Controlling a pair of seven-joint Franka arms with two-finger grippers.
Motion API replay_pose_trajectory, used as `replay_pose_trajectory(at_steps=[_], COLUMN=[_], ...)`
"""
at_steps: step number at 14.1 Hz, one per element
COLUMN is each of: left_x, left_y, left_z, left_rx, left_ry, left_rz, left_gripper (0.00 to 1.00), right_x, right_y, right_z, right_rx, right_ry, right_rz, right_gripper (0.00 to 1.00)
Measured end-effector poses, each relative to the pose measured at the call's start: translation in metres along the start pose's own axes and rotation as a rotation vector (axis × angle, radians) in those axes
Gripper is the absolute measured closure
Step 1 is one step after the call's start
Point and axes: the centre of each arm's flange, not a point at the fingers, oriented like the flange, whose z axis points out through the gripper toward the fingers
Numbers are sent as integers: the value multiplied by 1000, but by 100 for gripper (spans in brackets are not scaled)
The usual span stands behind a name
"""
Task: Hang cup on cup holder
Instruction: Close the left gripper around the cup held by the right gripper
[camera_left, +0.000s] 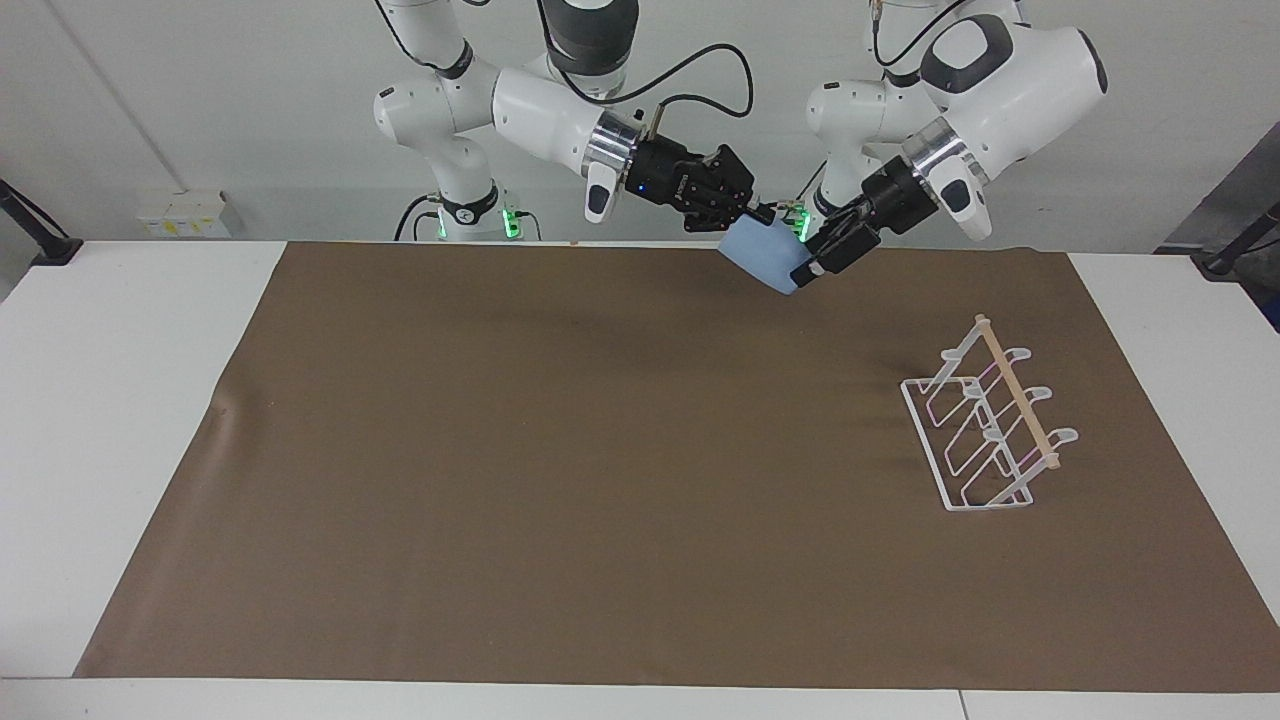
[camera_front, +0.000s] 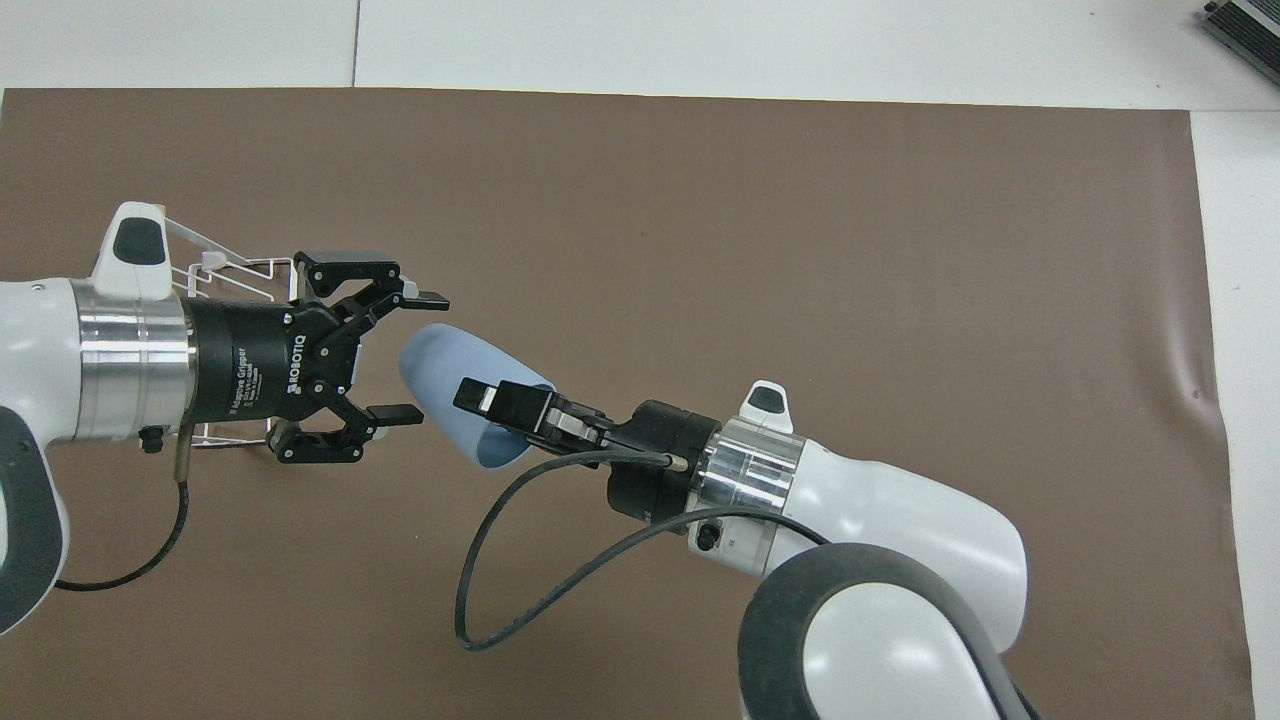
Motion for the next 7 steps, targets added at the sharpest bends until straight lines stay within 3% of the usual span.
replay_pose_trajectory(at_steps=[7], left_x=[-10], left_y=[2], left_z=[12], left_rx=[7], left_ry=[-7], left_rz=[18], left_gripper=[0], right_x=[1], right_y=[0], right_z=[-1], right_rx=[-2], right_ry=[6], right_rz=[0], right_gripper=[92])
